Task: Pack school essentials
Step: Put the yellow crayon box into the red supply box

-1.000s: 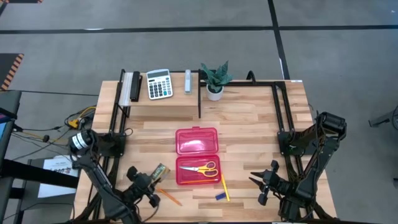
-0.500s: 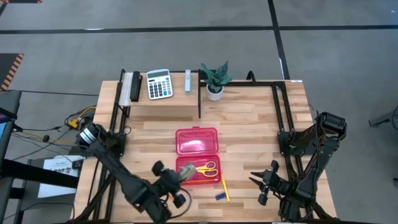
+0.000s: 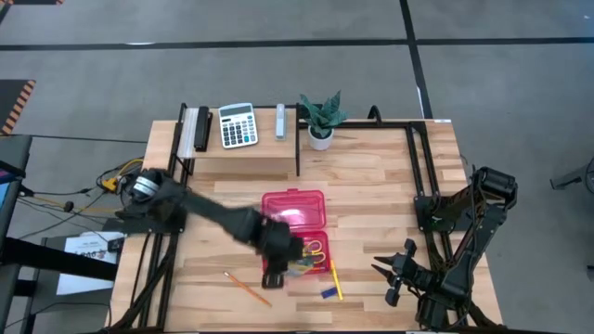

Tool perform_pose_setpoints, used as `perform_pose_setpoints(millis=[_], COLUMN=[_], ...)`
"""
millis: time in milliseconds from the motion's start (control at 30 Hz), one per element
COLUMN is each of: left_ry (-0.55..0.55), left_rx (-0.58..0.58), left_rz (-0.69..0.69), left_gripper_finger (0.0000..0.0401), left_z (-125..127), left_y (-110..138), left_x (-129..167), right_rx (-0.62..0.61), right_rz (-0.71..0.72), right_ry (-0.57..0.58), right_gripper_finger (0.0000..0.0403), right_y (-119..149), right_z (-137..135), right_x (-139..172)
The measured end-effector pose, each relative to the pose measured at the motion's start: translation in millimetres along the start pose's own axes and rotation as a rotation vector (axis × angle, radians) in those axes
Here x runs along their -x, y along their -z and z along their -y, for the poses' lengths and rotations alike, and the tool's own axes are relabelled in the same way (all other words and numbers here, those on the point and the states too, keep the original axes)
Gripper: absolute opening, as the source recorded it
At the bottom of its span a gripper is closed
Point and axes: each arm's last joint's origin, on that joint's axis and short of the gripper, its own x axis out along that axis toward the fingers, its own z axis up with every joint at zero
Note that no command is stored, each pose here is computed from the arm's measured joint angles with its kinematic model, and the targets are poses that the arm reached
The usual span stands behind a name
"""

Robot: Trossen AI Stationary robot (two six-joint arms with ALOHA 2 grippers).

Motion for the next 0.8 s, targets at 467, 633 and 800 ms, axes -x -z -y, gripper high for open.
perform_pose_setpoints(millis=[467,633,800], left_ry=[0.229,0.219,0.224], left_rx=[-0.052,-0.095,-0.101], left_rz=[-0.13,-0.149,-0.219], left_gripper_finger=[0.0058,0.0058,0.0058], left_z=[-86.8,-81.4,-77.0], left_y=[-5.1,-4.0,-0.5], left_x=[26.0,19.3,2.5], right_rx=[0.006,0.007,0.008], right_rz=[-0.007,-0.007,-0.007], right_ry=[0.004,0.004,0.005], right_gripper_finger=[0.0107,0.0107,0.0107], right_y=[0.2,0.2,0.2], right_z=[0.6,0.6,0.8], right_x=[0.0,0.0,0.0])
